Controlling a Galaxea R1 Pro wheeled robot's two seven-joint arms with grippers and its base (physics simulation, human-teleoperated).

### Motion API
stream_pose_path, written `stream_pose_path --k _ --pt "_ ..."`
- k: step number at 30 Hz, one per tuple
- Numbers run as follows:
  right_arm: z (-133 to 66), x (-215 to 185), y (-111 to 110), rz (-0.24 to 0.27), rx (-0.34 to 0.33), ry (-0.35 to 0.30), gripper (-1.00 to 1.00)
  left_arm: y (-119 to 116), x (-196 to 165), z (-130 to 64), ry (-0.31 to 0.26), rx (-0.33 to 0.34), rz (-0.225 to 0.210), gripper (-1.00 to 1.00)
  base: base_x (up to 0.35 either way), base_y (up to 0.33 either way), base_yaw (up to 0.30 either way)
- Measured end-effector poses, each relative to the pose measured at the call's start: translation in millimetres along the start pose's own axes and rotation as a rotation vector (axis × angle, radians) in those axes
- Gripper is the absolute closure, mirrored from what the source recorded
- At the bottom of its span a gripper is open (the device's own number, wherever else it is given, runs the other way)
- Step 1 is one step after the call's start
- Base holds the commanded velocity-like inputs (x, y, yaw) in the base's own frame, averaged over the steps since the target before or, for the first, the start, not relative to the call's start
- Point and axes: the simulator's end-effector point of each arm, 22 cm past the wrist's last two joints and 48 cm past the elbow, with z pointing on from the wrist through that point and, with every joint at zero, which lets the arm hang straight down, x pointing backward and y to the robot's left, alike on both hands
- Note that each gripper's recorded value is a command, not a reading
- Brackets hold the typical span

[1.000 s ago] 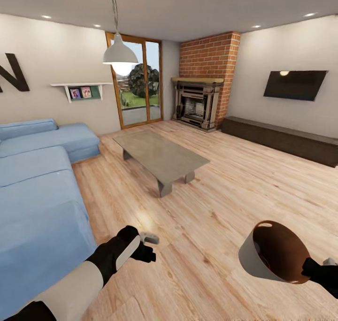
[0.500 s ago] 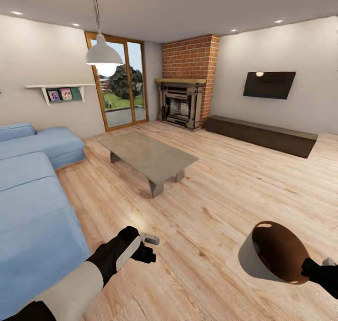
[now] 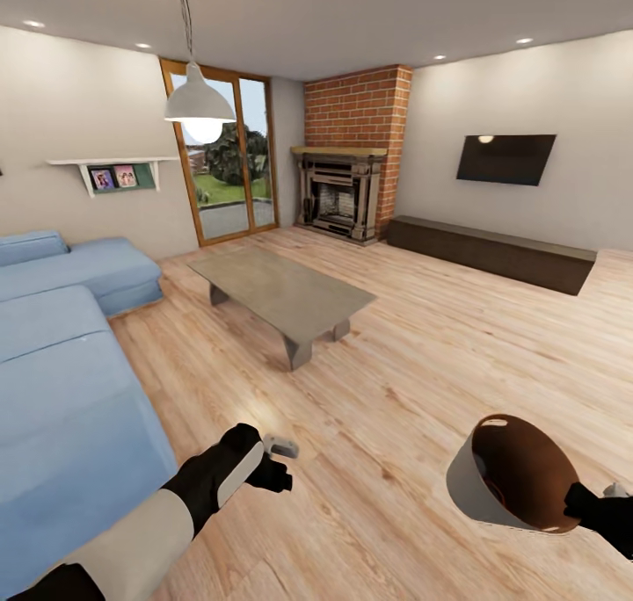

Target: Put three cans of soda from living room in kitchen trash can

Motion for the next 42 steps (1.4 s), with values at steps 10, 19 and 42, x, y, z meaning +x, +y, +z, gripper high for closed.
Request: stream_pose_path --k 10,19,42 --pt "-0.1 -0.1 -0.3 -0.002 0.002 0.0 1.0 -0.3 -1.0 -0.2 -0.003 0.0 0.0 -1.0 0.05 0.02 0.0" --pt "-0.2 -0.3 0.1 0.0 -0.001 -0.001 1.0 0.6 -1.1 -0.2 -0.004 -0.005 0.001 -1.0 0.003 -0.034 0.0" --pt "-4.2 -14.5 35.7 -0.231 0.078 -0.005 1.0 2.6 1.4 0.3 0.006 -0.011 -0.004 -1.0 0.0 -0.002 0.0"
